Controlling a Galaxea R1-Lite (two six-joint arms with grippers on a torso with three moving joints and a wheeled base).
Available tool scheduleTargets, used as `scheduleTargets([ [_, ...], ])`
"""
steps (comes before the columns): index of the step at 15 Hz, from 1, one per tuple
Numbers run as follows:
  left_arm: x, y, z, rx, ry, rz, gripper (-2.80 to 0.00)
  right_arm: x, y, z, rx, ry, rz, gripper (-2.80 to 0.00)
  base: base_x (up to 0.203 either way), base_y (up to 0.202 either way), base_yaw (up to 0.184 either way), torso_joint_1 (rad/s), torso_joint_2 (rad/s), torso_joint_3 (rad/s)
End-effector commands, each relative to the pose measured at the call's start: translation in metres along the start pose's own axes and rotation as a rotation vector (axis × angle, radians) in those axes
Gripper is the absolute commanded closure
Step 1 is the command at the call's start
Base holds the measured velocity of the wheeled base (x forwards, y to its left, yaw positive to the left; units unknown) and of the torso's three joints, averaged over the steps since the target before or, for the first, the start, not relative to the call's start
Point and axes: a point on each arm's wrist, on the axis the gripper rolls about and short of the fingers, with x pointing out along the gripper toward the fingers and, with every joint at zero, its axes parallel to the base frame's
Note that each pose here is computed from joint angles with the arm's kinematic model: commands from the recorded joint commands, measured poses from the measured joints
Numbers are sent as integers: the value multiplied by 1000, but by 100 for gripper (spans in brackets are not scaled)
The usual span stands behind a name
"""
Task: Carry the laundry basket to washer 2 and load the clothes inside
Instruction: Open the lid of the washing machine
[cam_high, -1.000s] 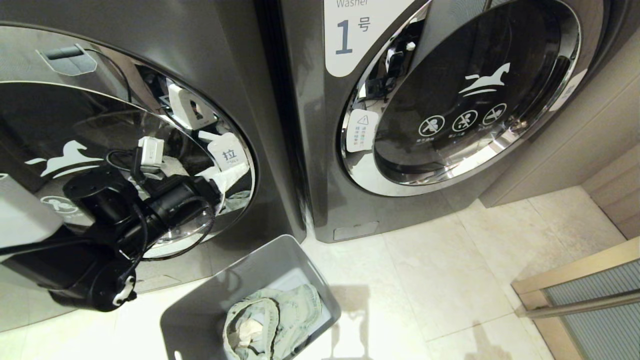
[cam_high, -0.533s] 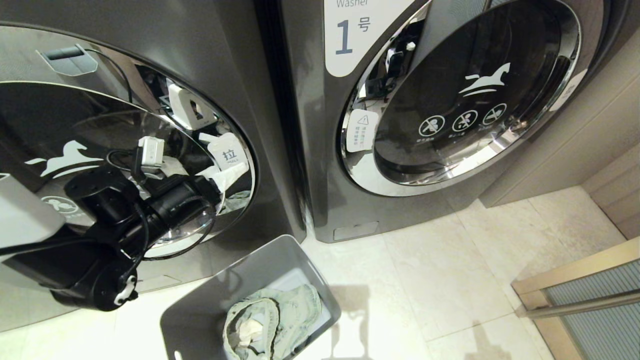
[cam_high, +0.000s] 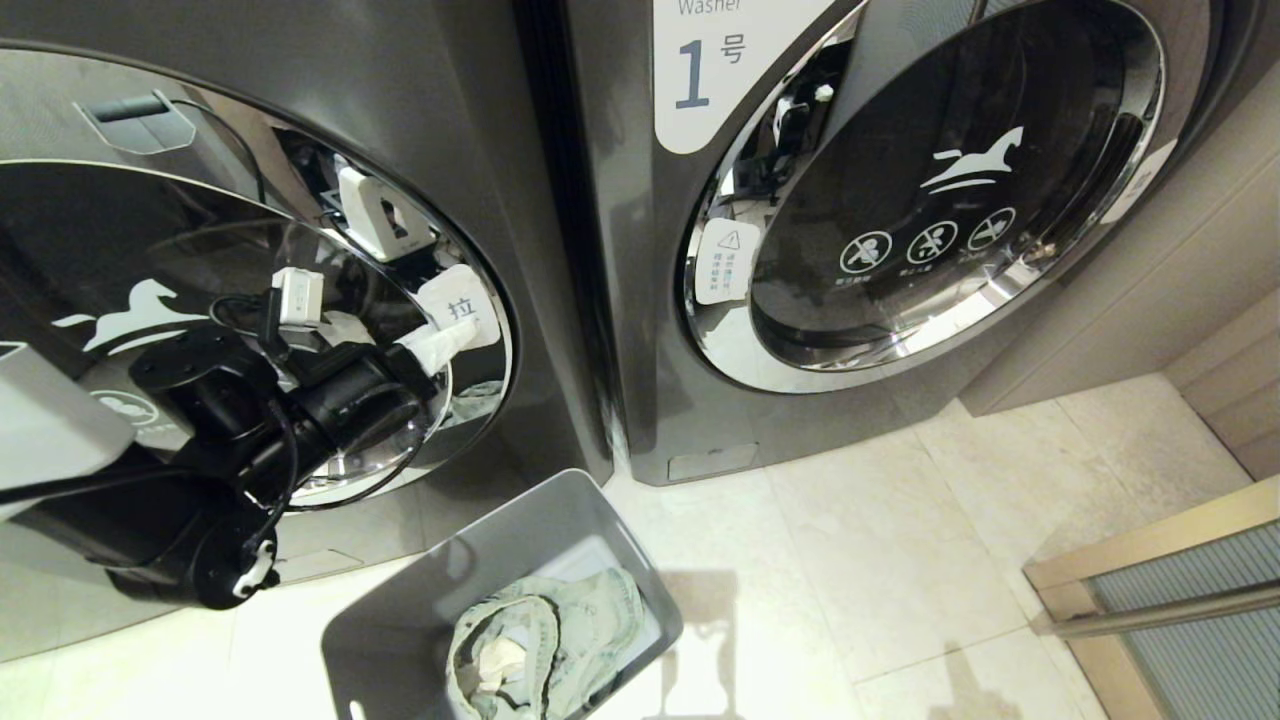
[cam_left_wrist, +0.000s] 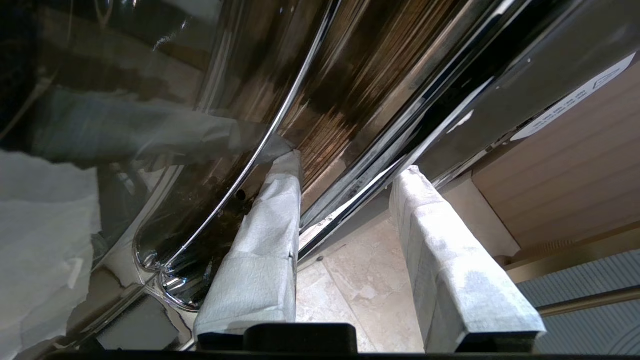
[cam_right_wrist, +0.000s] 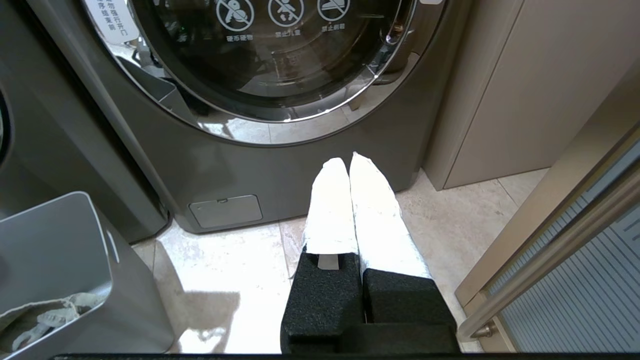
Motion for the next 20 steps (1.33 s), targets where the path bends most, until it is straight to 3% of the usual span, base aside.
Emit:
scheduleTargets([
  [1, 2, -2, 0, -13, -4, -16, 0, 1, 0, -11, 0, 39, 0, 0, 0, 0, 0, 0, 0, 0],
  [7, 0, -9, 0, -47, 23, -69, 0, 1, 0, -11, 0, 39, 0, 0, 0, 0, 0, 0, 0, 0],
  [20, -19, -30, -3, -74, 69, -87, 0, 1, 0, -11, 0, 39, 0, 0, 0, 0, 0, 0, 0, 0],
])
